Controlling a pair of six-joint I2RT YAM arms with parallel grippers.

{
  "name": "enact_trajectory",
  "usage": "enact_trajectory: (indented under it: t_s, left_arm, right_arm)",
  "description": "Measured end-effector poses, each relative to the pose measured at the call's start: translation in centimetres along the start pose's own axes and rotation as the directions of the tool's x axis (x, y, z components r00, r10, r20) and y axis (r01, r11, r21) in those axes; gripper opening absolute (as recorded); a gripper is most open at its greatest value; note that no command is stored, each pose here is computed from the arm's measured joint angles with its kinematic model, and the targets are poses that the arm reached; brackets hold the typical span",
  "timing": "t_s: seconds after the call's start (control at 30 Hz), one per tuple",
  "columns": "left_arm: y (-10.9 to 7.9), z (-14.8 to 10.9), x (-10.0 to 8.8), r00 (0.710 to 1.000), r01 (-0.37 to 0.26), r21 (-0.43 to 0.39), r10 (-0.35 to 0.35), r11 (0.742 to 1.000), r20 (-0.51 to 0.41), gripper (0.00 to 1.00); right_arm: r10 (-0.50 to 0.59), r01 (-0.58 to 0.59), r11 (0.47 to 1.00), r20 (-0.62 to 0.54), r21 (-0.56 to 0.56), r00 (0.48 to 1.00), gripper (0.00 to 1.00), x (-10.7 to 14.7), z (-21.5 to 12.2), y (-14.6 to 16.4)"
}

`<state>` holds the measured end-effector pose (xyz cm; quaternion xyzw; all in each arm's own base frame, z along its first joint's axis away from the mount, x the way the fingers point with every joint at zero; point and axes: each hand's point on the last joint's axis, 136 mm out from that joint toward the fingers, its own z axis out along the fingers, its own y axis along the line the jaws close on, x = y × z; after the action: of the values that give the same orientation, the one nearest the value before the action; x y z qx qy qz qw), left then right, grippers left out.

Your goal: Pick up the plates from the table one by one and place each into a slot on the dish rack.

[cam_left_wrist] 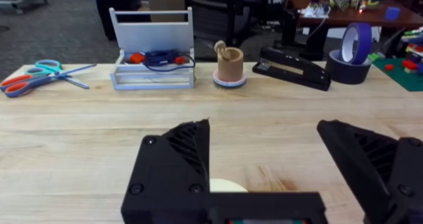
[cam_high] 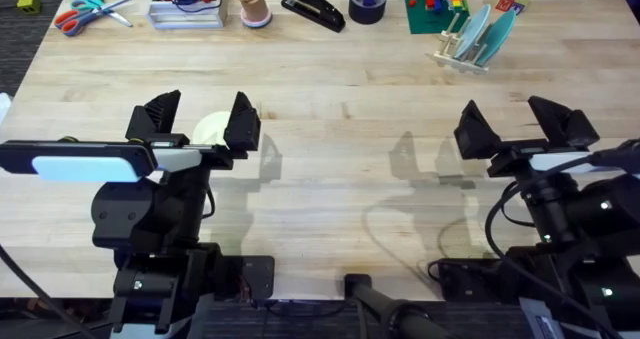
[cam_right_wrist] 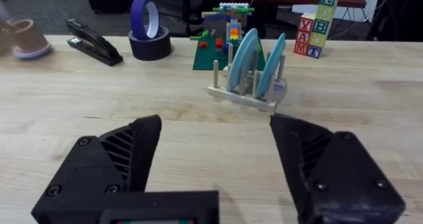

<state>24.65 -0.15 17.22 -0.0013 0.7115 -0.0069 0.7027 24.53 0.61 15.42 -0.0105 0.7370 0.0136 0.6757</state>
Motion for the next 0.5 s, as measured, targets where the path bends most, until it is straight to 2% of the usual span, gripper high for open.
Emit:
enact_trajectory:
  t_s: [0.33,0.5]
  left_arm:
    - [0.0,0.0,0.0,1.000,0.004,0.000,-0.004,1.000,0.000,0.994]
    - [0.0,0.0,-0.1,1.000,0.004,0.000,-0.004,1.000,0.002,0.993]
  right_arm:
    - [0.000,0.000,1.000,0.006,-0.008,1.000,0.995,-0.1,0.0,0.1]
    - [-0.002,0.004,1.000,0.074,-0.026,0.997,0.995,-1.8,-0.1,0.5]
